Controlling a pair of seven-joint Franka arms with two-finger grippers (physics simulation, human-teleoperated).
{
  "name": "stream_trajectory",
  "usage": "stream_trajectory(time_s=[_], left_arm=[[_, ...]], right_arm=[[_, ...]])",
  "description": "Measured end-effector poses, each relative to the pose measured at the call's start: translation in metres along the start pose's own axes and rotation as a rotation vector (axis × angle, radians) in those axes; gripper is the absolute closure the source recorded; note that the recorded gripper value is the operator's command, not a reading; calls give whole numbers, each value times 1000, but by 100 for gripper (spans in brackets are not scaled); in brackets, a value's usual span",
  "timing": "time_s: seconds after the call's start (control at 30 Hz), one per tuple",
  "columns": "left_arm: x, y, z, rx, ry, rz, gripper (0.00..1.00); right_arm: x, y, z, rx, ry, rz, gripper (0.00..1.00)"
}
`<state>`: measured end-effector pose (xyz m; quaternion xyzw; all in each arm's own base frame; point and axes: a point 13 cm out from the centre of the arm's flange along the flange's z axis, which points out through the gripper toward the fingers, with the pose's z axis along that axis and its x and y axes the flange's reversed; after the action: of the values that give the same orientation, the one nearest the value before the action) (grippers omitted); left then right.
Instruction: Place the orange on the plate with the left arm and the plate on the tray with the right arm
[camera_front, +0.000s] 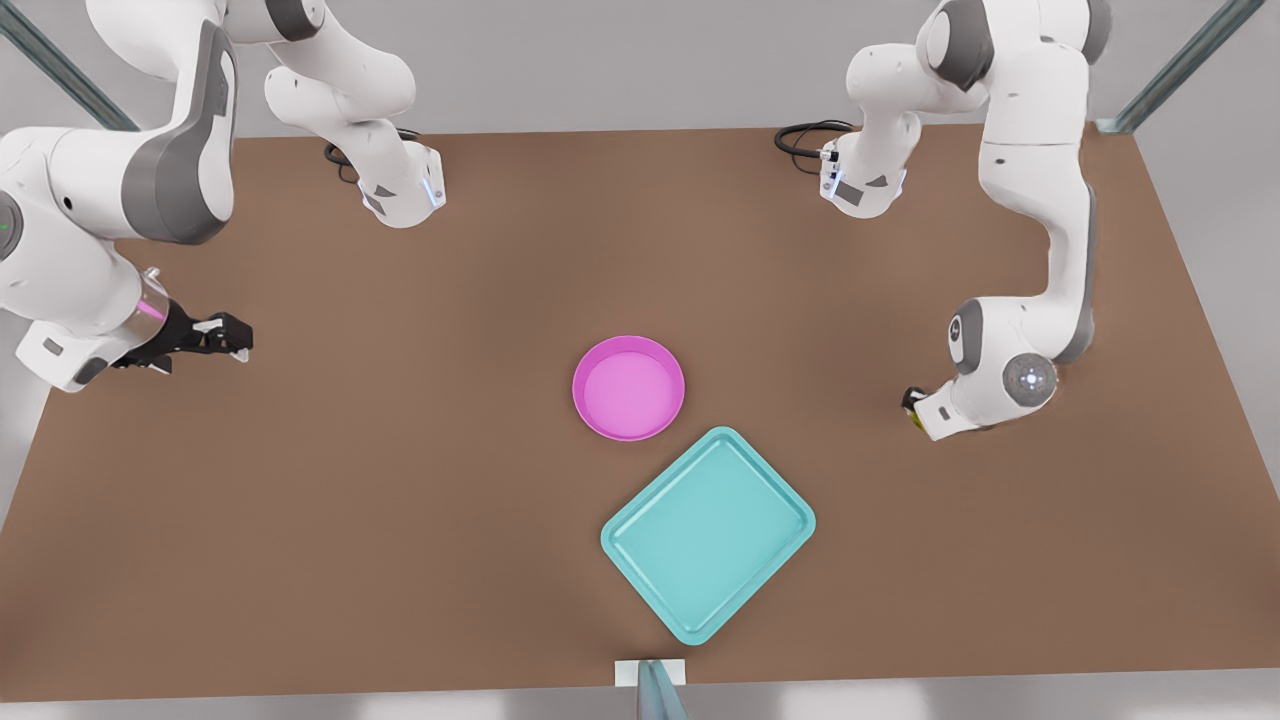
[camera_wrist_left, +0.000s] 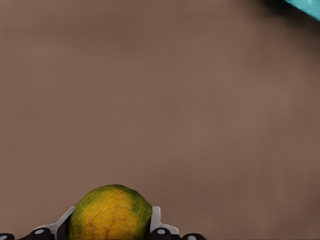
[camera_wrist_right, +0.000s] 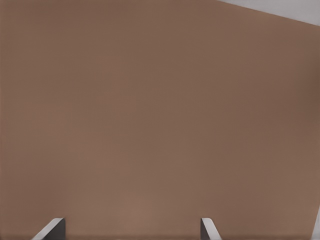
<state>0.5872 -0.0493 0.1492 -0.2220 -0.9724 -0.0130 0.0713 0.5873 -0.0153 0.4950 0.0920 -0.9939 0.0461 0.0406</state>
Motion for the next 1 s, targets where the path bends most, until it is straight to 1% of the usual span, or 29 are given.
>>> stream_trajectory(time_s=[0.07,0.1,0.2,0.27,0.37,0.4,0.43,0.47,0.57,0.6,0.63,0.67,0.7,0.73,0.8,0.83,0.9,0.97,1.0], left_arm=[[-56,-117,-40,-19,-19,122,35],[-74,-178,-50,-21,-21,169,35],[-104,-333,-53,11,-15,229,35],[-118,-398,-45,49,-11,202,35],[-125,-447,-33,73,1,112,35],[-126,-454,-30,76,5,76,16],[-126,-457,-26,78,10,38,0],[-126,-459,-23,80,14,0,0],[-124,-459,-17,76,29,-103,0],[-126,-446,-39,78,17,-148,0],[-131,-397,-91,73,-12,-226,0],[-130,-320,-150,49,-52,-336,0],[-118,-234,-200,17,-80,-457,0],[-95,-158,-240,-7,-94,-564,0],[-47,-71,-305,-24,-118,-692,0],[-26,-48,-328,-13,-119,-723,0],[13,-30,-360,70,-106,-694,0],[56,-36,-371,51,-88,-650,0],[64,-37,-375,33,-87,-637,0]], right_arm=[[-1,0,1,0,-1,-1,0],[-1,0,1,0,-1,-1,0],[-1,-1,4,0,2,1,0],[-2,-1,4,0,2,0,0],[-6,0,14,0,15,-3,0],[-9,2,22,0,27,-5,0],[-14,6,33,-4,46,-12,0],[-22,19,52,-14,75,-31,0],[-55,114,138,-101,182,-142,0],[-57,153,169,-146,215,-172,0],[-53,196,194,-191,241,-200,0],[-47,238,213,-232,254,-221,0],[-40,276,230,-265,261,-237,0],[-31,309,248,-292,267,-243,0],[-19,363,272,-323,250,-245,0],[-13,386,281,-330,237,-242,0],[-4,418,300,-348,220,-200,0],[0,433,316,-372,216,-124,0],[2,437,324,-397,222,-70,0]])
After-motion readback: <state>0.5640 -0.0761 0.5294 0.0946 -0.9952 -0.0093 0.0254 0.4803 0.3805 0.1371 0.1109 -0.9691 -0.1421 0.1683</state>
